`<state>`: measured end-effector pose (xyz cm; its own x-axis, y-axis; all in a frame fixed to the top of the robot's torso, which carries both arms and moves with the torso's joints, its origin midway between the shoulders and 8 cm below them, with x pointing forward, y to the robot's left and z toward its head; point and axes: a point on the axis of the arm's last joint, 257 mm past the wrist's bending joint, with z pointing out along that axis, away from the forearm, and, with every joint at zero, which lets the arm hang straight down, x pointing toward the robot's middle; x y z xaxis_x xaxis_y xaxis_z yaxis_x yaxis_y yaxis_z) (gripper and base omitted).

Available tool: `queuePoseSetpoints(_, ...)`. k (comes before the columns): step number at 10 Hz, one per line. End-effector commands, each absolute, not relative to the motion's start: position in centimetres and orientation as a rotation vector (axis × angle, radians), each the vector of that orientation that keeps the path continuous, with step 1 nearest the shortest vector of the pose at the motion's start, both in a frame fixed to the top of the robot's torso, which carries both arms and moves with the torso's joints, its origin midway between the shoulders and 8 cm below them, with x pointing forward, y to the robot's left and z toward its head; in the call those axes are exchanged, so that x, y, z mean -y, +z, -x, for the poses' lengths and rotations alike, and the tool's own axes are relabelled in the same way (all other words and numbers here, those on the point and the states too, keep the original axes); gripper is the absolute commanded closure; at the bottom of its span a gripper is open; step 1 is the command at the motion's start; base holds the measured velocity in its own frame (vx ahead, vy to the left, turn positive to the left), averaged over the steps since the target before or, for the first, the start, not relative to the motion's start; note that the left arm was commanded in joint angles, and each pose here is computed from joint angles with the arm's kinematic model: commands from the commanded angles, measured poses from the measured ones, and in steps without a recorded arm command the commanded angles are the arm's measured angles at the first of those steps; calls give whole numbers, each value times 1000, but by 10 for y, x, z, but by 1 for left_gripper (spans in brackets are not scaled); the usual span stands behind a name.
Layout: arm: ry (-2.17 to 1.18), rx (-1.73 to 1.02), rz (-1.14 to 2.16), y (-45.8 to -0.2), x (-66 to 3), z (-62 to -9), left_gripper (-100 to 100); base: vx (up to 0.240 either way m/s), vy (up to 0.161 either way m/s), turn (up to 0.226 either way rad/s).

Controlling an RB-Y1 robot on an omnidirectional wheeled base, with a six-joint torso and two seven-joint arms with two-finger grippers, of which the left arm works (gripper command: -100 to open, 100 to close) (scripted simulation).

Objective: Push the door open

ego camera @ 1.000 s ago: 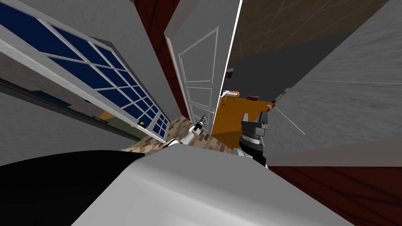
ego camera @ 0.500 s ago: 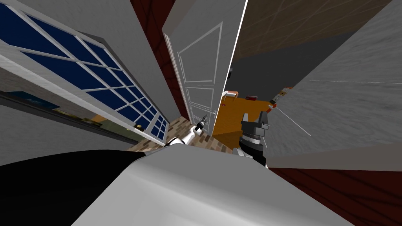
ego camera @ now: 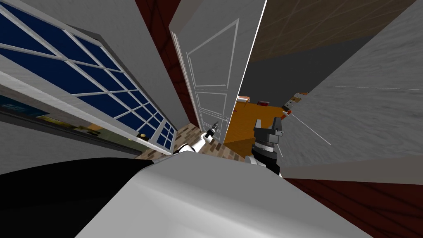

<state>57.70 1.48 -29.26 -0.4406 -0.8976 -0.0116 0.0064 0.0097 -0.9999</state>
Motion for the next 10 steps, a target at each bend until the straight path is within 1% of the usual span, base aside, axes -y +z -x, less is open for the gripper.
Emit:
queuePoseSetpoints(1, -1510, -1540, 942, -294, -26, -582, -100, 176, -83, -19)
queuePoseSetpoints(4, -1499, -1536, 946, -295, -33, -584, -100, 197, -98, -22)
queuePoseSetpoints(7, -1524, -1526, 963, -293, -19, -581, -100, 192, -105, -20)
queuePoseSetpoints(8, -1518, -1528, 957, -292, -24, -581, -100, 81, -44, 2)
queuePoseSetpoints(9, -1518, -1528, 957, -292, -24, -581, 100, -11, 4, 2)
queuePoseSetpoints(10, -1518, -1528, 957, -292, -24, -581, 100, -23, 16, -15)
